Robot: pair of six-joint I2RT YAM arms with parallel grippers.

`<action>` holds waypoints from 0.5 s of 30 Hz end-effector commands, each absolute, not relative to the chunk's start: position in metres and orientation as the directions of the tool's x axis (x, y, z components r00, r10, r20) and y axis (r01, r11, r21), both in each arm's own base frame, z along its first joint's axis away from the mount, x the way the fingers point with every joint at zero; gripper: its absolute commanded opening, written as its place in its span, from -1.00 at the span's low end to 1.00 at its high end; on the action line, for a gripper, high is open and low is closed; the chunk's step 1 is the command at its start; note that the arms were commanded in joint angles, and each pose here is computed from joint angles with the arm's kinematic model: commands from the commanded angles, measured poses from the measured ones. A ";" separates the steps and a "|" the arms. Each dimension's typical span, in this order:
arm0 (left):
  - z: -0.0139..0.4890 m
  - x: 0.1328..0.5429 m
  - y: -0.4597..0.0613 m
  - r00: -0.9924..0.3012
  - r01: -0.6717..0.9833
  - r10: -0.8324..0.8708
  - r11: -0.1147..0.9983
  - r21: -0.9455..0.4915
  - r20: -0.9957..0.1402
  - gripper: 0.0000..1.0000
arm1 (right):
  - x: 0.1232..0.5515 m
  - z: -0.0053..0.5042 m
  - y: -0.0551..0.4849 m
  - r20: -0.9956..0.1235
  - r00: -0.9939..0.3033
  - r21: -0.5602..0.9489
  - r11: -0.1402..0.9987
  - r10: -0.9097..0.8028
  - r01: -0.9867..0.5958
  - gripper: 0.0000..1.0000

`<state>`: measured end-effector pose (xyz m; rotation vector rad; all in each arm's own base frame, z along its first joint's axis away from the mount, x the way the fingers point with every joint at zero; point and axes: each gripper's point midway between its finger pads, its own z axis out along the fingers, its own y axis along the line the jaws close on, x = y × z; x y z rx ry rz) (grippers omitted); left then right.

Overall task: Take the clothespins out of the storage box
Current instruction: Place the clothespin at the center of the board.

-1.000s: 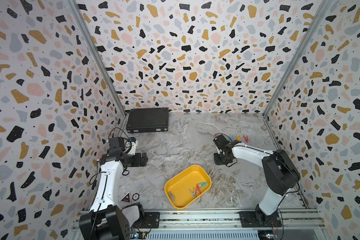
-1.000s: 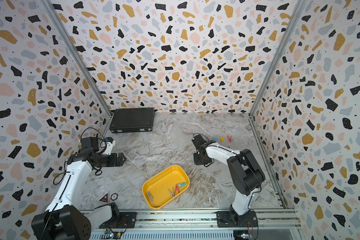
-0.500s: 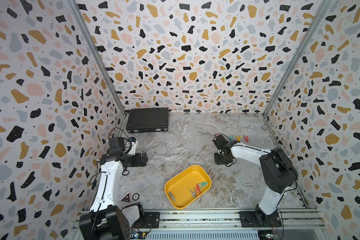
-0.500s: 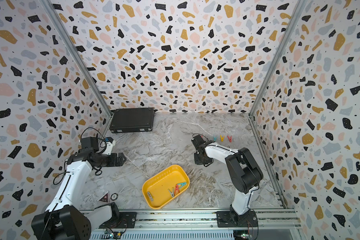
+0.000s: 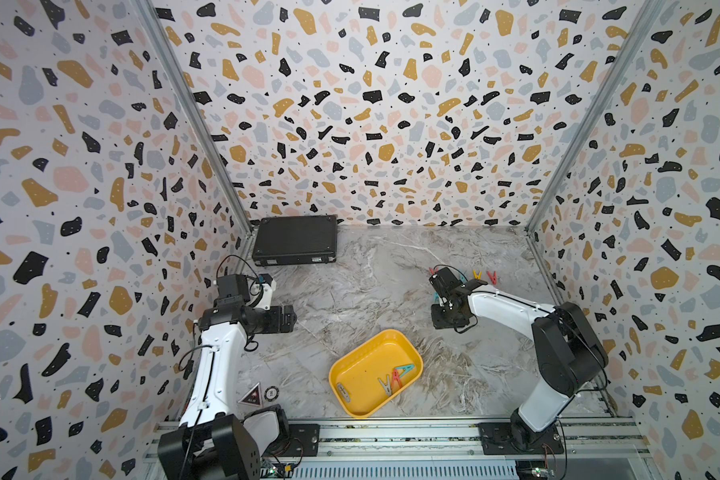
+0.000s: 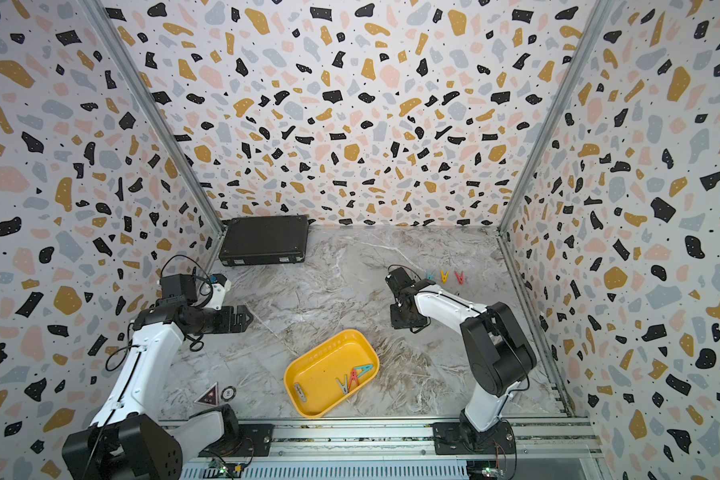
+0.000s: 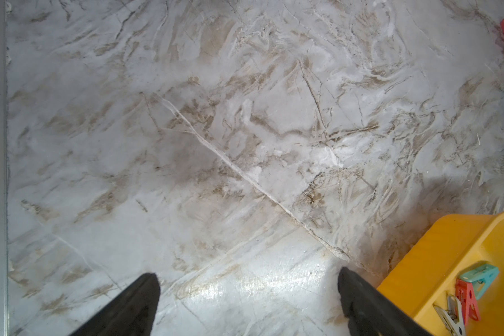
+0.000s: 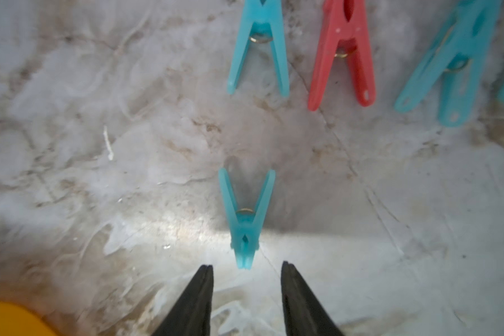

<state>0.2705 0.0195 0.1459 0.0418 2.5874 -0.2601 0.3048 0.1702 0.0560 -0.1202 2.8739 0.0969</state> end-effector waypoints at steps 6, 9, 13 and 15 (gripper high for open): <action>0.156 0.269 0.011 -0.846 0.120 -0.009 0.971 -0.206 -0.533 0.99 | 0.275 0.136 0.173 -0.337 -0.936 0.179 0.970 -0.096 -0.164 -0.08; 0.158 0.271 0.006 -0.847 0.129 -0.015 0.964 -0.232 -0.531 1.00 | 0.253 0.155 0.182 -0.344 -0.931 0.262 0.939 -0.125 -0.223 -0.09; 0.160 0.271 -0.006 -0.852 0.166 -0.007 0.945 -0.283 -0.524 0.99 | 0.221 0.173 0.196 -0.372 -0.905 0.301 0.895 -0.207 -0.329 -0.11; 0.160 0.272 -0.012 -0.856 0.188 0.013 0.939 -0.287 -0.517 1.00 | 0.208 0.178 0.201 -0.389 -0.891 0.311 0.877 -0.235 -0.367 -0.12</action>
